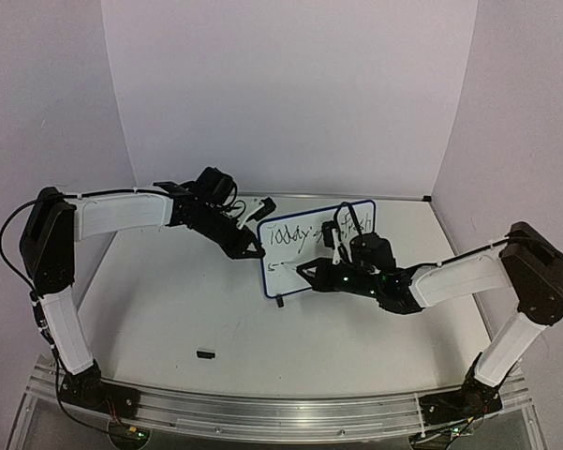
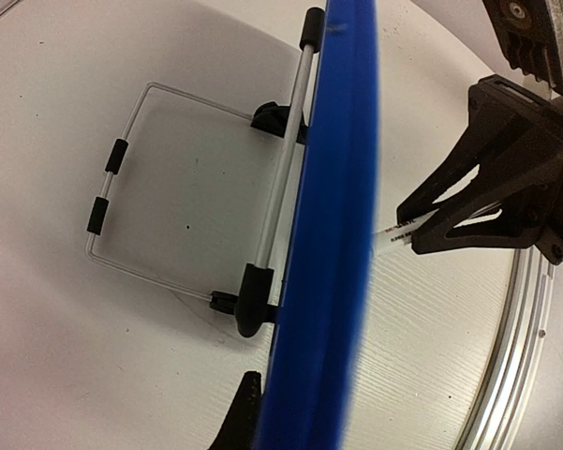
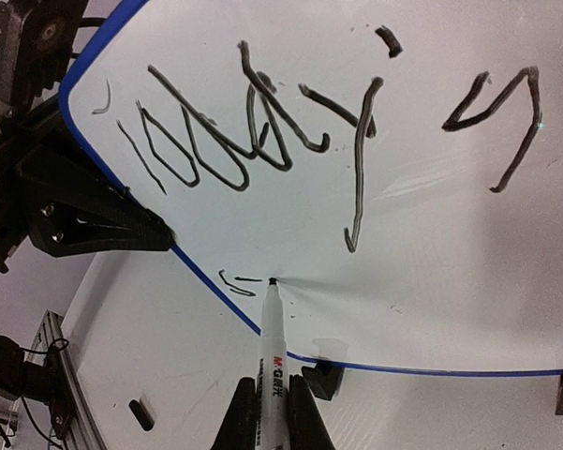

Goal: Write a sentence on the whiteboard

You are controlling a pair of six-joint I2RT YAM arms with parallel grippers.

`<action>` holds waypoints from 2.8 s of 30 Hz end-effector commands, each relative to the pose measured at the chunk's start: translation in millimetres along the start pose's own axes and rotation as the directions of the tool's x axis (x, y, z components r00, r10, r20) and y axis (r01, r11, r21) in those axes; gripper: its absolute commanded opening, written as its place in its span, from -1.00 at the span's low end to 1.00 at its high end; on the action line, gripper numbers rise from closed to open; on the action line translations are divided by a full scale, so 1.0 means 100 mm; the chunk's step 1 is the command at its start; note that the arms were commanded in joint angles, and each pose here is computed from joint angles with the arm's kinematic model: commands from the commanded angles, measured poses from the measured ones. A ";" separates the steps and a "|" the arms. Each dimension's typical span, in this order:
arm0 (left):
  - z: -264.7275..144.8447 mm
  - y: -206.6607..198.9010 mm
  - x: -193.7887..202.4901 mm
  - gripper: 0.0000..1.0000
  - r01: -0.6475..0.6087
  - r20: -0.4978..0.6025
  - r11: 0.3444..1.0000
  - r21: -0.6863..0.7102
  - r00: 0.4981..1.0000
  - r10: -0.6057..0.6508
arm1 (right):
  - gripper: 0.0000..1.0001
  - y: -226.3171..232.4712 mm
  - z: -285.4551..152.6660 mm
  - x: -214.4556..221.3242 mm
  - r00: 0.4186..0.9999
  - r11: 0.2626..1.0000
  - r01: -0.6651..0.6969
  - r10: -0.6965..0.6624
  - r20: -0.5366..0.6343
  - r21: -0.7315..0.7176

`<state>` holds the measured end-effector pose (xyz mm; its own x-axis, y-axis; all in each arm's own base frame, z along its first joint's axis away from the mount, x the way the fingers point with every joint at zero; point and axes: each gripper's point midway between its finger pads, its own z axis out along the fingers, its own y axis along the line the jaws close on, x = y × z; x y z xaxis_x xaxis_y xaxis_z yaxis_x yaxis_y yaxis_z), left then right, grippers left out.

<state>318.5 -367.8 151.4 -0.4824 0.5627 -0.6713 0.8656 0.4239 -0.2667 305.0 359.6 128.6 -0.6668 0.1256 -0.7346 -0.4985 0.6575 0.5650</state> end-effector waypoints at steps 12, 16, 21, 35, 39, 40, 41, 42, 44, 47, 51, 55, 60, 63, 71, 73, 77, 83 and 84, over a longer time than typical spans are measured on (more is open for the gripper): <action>0.01 -0.05 -0.02 -1.00 -0.012 -0.015 1.000 0.012 1.000 0.012 | -1.00 0.36 -0.06 -0.34 0.998 0.993 0.039 -0.033 0.058 -0.113; 0.02 -0.05 -0.02 -1.00 -0.011 -0.017 1.000 0.012 1.000 0.011 | -1.00 0.34 -0.02 -0.37 0.998 0.993 0.038 -0.031 0.061 -0.108; 0.02 -0.05 -0.02 -1.00 -0.010 -0.018 1.000 0.012 1.000 0.011 | -1.00 0.27 0.03 -0.37 0.998 0.995 0.027 -0.022 0.056 -0.097; 0.02 -0.05 -0.02 -1.00 -0.011 -0.016 1.000 0.013 1.000 0.011 | -1.00 0.07 0.12 -0.09 1.000 0.998 -0.014 0.012 -0.018 -0.066; 0.01 -0.05 -0.03 -1.00 -0.013 -0.013 1.000 0.013 1.000 0.013 | -1.00 0.00 0.12 -0.01 0.999 0.999 -0.022 0.021 -0.032 -0.047; 0.00 -0.05 -0.04 -1.00 -0.013 -0.013 1.000 0.013 1.000 0.013 | -1.00 -0.01 0.11 0.00 0.999 0.999 -0.025 0.024 -0.034 -0.043; 0.00 -0.05 -0.04 -1.00 -0.013 -0.013 1.000 0.013 1.000 0.013 | -1.00 -0.02 0.11 0.02 0.999 0.999 -0.027 0.026 -0.037 -0.040; 0.00 -0.05 -0.04 -1.00 -0.013 -0.013 1.000 0.012 1.000 0.013 | -1.00 -0.04 0.11 0.03 0.999 0.999 -0.030 0.029 -0.039 -0.035; 0.00 -0.06 -0.04 -1.00 -0.014 -0.012 1.000 0.012 1.000 0.015 | -1.00 -0.07 0.11 0.06 0.999 0.999 -0.034 0.032 -0.043 -0.026; 0.00 -0.06 -0.04 -1.00 -0.015 -0.011 1.000 0.013 1.000 0.015 | -1.00 -0.10 0.11 0.10 0.998 0.999 -0.039 0.038 -0.051 -0.018; 0.00 -0.06 -0.04 -1.00 -0.015 -0.011 1.000 0.013 1.000 0.015 | -1.00 -0.13 0.11 0.14 0.997 0.999 -0.043 0.042 -0.060 -0.012; 0.00 -0.07 -0.05 -1.00 -0.016 -0.009 1.000 0.013 1.000 0.016 | -1.00 -0.12 0.09 0.12 0.998 0.999 -0.042 0.041 -0.052 -0.012; 0.00 -0.07 -0.05 -1.00 -0.017 -0.010 1.000 0.011 1.000 0.017 | -1.00 -0.05 0.00 -0.02 1.000 1.000 -0.027 0.027 -0.014 -0.014; 0.00 -0.07 -0.05 -1.00 -0.017 -0.011 1.000 0.011 1.000 0.017 | -1.00 0.05 -0.08 -0.14 1.000 0.999 -0.017 0.017 0.013 -0.037; 0.01 -0.07 -0.05 -1.00 -0.017 -0.011 1.000 0.013 1.000 0.017 | -1.00 0.26 -0.25 -0.41 0.997 0.997 0.007 0.000 0.076 -0.083; 0.01 -0.07 -0.04 -1.00 -0.016 -0.012 1.000 0.013 1.000 0.016 | -1.00 0.26 -0.23 -0.42 0.997 0.997 0.012 -0.006 0.076 -0.081; 0.02 -0.06 -0.03 -1.00 -0.015 -0.014 1.000 0.013 1.000 0.016 | -1.00 0.26 -0.16 -0.43 0.998 0.996 0.016 -0.011 0.067 -0.085; 0.03 -0.06 -0.02 -1.00 -0.013 -0.018 1.000 0.014 1.000 0.013 | -1.00 0.22 -0.10 -0.46 0.998 0.997 0.016 -0.011 0.067 -0.077; 0.04 -0.06 -0.02 -1.00 -0.013 -0.018 1.000 0.015 1.000 0.013 | -1.00 0.20 -0.09 -0.46 0.998 0.997 0.015 -0.010 0.066 -0.074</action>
<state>318.3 -368.3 151.2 -0.4816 0.5634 -0.6713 0.8662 0.4227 -0.2665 308.1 356.5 167.3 -0.6486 0.1543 -0.7453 -0.5356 0.6032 0.5910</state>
